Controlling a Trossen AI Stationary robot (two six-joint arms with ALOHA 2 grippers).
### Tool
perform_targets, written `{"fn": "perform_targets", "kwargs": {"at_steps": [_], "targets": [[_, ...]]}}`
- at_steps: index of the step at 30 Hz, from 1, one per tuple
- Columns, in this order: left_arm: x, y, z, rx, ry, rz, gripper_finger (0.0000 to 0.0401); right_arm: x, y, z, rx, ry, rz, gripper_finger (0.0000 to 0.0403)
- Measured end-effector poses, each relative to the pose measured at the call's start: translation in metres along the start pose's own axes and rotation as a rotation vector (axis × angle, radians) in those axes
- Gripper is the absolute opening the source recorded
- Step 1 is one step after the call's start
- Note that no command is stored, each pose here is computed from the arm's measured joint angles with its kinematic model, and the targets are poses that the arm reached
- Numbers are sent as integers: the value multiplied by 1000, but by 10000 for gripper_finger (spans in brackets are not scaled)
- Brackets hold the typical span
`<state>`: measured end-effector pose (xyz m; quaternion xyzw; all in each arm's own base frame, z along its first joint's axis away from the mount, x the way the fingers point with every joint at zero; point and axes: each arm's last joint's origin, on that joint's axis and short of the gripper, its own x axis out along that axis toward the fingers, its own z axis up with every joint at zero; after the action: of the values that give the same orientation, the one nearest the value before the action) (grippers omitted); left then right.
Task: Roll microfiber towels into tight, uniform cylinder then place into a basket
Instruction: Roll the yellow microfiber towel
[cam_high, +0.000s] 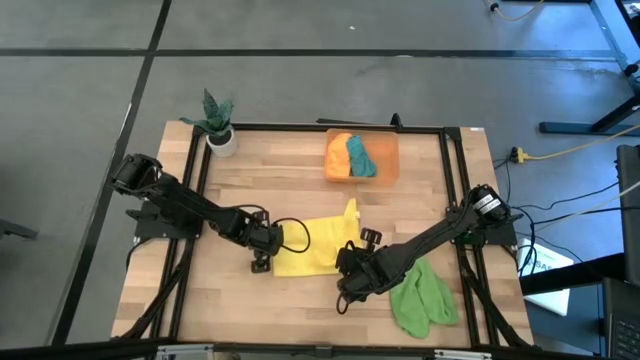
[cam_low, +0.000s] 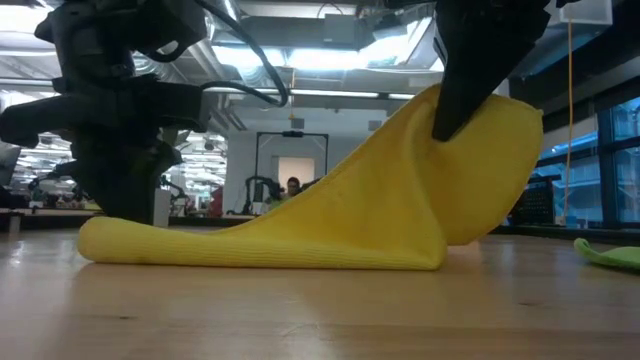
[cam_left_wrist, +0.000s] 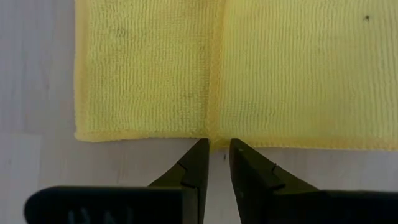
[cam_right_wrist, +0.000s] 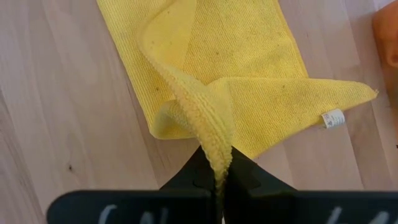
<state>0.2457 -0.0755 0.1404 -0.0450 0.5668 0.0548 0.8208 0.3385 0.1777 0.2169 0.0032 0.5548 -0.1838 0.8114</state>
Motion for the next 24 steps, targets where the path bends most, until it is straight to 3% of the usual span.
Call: {"fn": "perform_targets", "kwargs": {"at_steps": [8,15,24], "targets": [[0,-1,0,1,12,-24,53,0,0,0,0,0,0,12],[0,-1,-1,2,26,-52,5,0,0,0,3,-4,4,12],[-4,-1,0,7,9,-56,0,1,-1,2,7,-3,1,12]]}}
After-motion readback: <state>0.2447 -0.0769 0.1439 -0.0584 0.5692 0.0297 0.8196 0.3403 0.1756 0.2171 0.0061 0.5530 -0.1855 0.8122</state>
